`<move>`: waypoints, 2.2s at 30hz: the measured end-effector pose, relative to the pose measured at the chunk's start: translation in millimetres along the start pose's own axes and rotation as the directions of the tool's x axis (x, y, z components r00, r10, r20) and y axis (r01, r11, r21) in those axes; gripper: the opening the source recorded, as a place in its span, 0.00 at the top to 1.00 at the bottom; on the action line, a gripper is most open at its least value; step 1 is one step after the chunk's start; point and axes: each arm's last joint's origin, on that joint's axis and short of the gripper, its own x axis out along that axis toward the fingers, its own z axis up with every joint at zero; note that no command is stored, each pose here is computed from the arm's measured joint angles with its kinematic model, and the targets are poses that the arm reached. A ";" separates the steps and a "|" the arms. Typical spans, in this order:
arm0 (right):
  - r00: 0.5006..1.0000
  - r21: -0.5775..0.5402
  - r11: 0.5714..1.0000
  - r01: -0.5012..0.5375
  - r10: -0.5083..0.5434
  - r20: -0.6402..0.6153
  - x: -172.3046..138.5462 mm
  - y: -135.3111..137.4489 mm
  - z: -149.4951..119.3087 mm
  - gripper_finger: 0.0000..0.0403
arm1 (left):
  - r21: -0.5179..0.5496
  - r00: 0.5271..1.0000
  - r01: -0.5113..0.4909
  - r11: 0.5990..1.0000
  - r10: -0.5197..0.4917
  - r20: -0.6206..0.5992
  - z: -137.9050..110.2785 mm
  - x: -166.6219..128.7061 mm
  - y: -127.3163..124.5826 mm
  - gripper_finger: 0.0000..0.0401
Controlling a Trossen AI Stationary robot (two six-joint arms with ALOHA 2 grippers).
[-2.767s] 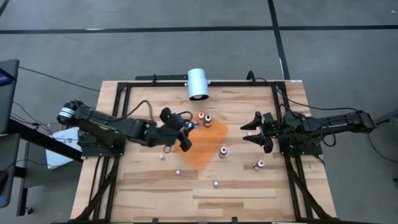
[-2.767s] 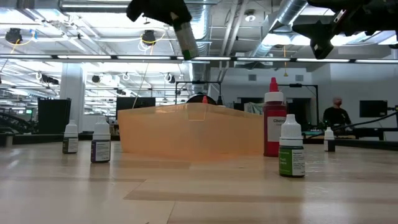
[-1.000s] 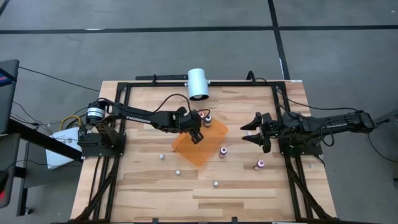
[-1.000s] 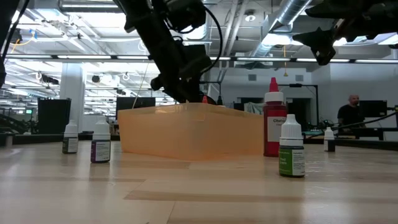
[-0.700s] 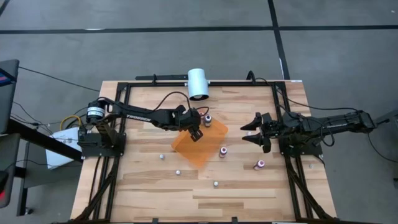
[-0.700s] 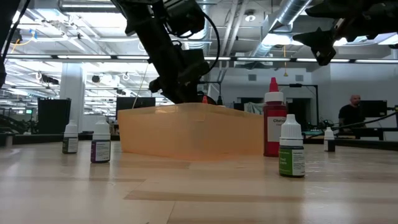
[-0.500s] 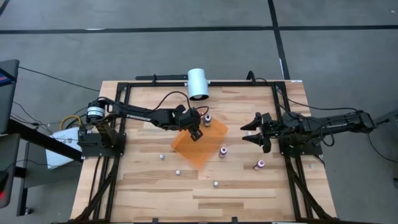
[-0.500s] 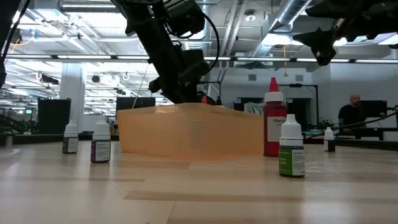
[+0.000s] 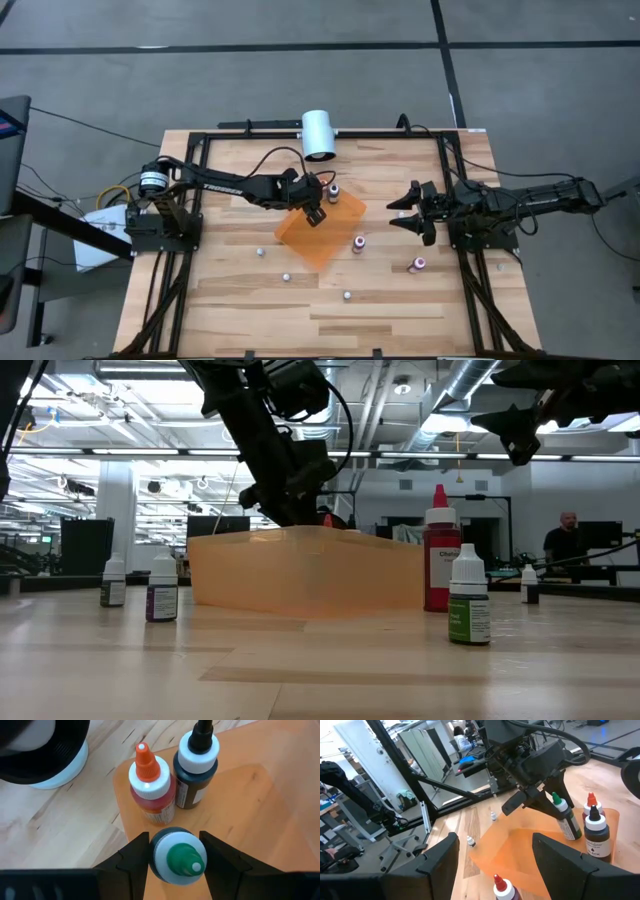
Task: Pick & Place food coloring
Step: Put the big green food coloring bottle into the orange bin, then put the big red food coloring bottle into the orange bin
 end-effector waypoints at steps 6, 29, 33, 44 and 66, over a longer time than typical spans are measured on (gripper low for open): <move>1.000 0.000 1.000 0.000 0.000 0.000 0.0 0.0 0.0 0.41 | -0.004 1.000 0.000 1.000 0.000 0.000 0.0 0.0 0.0 0.62; 1.000 0.000 1.000 -0.007 0.007 0.009 0.0 0.6 0.9 0.41 | -0.011 0.999 -0.041 0.999 0.041 -0.018 22.9 -46.3 10.1 0.44; 1.000 0.000 1.000 -0.009 0.009 0.010 0.0 0.8 1.0 0.41 | -0.017 0.997 -0.058 0.998 0.058 -0.047 18.5 -77.3 18.6 0.44; 1.000 0.000 1.000 -0.012 0.012 0.020 0.0 1.1 1.9 0.41 | 0.070 0.993 -0.055 0.996 0.048 0.104 8.1 -152.1 12.7 0.44; 1.000 -0.009 1.000 -0.018 0.018 -0.025 5.6 0.0 -2.2 0.41 | 0.020 0.805 0.420 0.907 -0.382 0.454 -103.3 -150.8 58.4 0.44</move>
